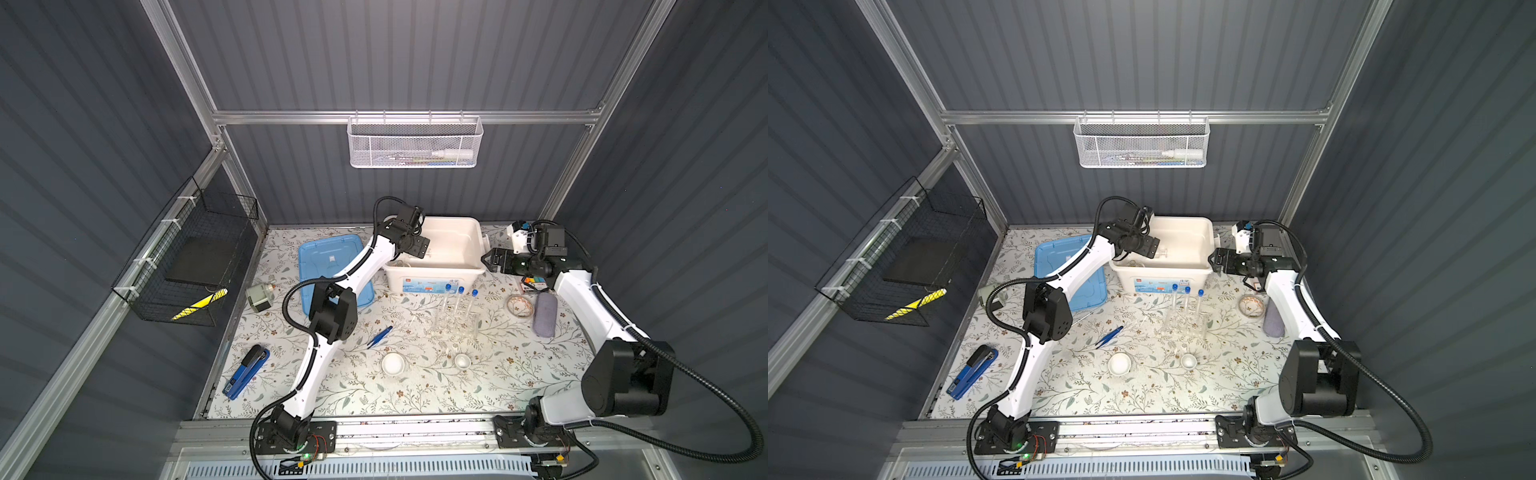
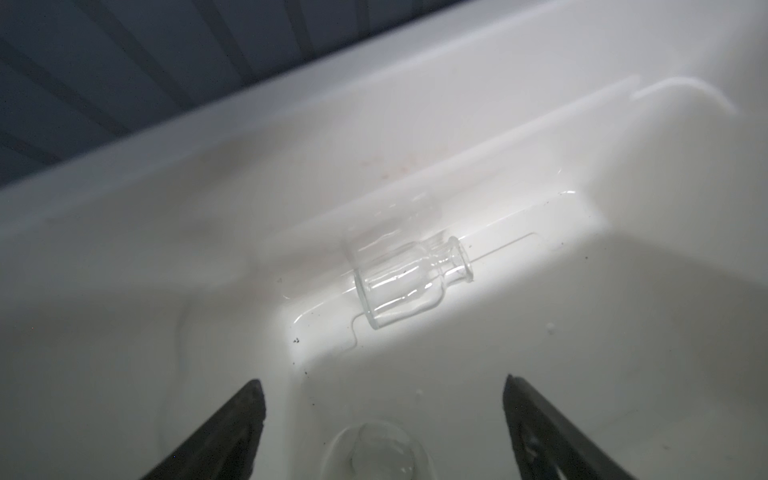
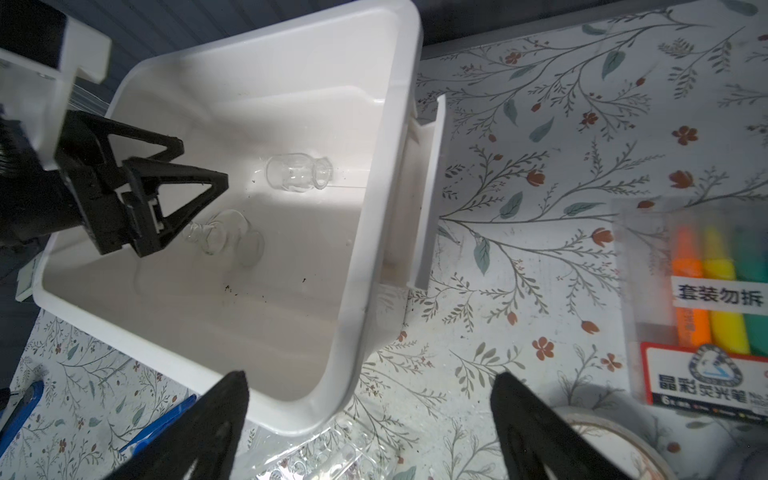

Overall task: Organize the chemistry lab equipment
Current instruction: 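Raise left gripper up out of the white bin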

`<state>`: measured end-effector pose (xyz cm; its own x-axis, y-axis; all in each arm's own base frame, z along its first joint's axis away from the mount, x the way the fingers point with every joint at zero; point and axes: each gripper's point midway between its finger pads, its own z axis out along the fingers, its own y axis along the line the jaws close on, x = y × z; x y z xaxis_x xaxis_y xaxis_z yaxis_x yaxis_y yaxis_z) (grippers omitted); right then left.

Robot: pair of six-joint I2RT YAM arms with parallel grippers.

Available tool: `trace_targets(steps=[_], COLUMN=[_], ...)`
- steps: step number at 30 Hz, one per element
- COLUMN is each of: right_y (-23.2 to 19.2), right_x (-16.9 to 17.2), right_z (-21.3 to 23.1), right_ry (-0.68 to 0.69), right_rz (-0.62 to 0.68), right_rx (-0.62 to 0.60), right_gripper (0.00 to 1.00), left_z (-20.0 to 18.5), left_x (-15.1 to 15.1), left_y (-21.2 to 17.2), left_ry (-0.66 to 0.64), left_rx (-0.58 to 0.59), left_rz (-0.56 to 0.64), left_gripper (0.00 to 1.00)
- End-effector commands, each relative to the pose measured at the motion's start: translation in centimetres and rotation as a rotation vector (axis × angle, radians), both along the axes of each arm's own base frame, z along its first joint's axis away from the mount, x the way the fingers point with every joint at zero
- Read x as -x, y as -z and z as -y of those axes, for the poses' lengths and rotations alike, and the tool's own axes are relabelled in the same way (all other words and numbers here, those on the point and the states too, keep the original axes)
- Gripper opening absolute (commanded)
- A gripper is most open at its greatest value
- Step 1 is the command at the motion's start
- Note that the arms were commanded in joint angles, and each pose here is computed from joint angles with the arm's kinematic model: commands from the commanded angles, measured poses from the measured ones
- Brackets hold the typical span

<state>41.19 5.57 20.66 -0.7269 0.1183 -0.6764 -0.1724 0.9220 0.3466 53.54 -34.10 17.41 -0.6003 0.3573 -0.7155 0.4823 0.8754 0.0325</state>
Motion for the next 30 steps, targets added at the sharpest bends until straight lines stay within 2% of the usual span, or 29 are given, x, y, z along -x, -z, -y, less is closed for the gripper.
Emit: trace_targets(steps=[1,12,18,23,30], right_y=[-0.4,-0.8,-1.1,-1.3,-2.2], right_x=[0.1,0.5,0.5,0.4,0.4], right_z=[0.3,0.7,1.0,1.3,2.2], right_ry=[0.019,0.041,0.059,0.078,0.123], right_rz=[0.015,0.031,0.043,0.061,0.101], right_rx=[-0.005,0.001,-0.001,-0.002,0.019], right_gripper=[0.96,0.99,0.99,0.99,0.99], left_z=[-0.5,-3.8,-6.9,-9.1,-11.6], left_x=[0.4,2.4,4.9,7.8,13.0], left_y=[-4.8,-11.5,-12.9,-11.4,-5.5], left_ry=[-0.011,-0.087,-0.136,-0.138,-0.074], left_rx=[0.068,0.093,0.058,0.021,-0.075], left_rz=[0.065,0.212,0.265,0.241,0.082], left_gripper=[0.98,1.0,1.0,1.0,1.0])
